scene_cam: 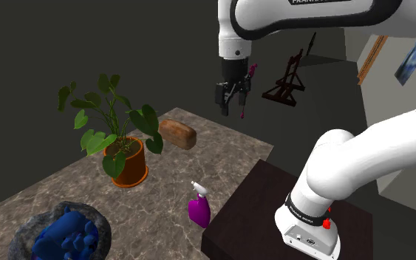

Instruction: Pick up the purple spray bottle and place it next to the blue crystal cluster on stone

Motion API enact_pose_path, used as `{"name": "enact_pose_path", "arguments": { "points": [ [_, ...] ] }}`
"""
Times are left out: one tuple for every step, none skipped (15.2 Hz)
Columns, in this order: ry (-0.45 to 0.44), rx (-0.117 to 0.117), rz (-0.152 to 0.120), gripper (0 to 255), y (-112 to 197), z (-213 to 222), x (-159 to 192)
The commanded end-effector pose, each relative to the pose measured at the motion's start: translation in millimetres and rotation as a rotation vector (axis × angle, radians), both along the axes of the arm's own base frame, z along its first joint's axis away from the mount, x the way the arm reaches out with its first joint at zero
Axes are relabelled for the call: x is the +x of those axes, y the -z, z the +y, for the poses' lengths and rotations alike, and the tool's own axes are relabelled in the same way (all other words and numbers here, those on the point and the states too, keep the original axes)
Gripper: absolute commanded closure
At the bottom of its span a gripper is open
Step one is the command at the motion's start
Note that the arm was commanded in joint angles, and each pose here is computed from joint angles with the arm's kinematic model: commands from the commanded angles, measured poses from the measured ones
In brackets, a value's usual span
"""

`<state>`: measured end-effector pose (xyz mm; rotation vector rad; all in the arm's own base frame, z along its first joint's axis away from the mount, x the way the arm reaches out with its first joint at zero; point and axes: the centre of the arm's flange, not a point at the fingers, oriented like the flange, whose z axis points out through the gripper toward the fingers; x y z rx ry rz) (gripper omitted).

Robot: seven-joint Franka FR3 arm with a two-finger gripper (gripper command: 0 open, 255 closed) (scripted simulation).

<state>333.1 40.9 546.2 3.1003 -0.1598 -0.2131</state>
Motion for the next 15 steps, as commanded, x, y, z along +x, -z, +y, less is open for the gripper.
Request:
{"name": "enact_pose_path", "arguments": {
  "points": [
    [-0.011,0.003,0.027,0,25,6,14],
    [-0.017,0.005,0.040,0,38,10,20],
    [-0.022,0.006,0.054,0,50,14,26],
    [-0.028,0.008,0.067,0,62,18,32],
    [-0.033,0.009,0.081,0,75,22,38],
    [-0.038,0.010,0.095,0,87,26,43],
    [-0.044,0.012,0.108,0,100,30,49],
    [-0.049,0.013,0.122,0,113,34,54],
    [-0.055,0.015,0.135,0,125,38,58],
    [-0.060,0.016,0.149,0,138,43,63],
    [-0.066,0.018,0.163,0,151,47,68],
    [-0.071,0.019,0.176,0,164,51,72],
    [-0.077,0.020,0.190,0,177,56,76],
    [-0.082,0.022,0.204,0,190,60,80],
    [-0.088,0.023,0.217,0,203,65,83]
  ]
}}
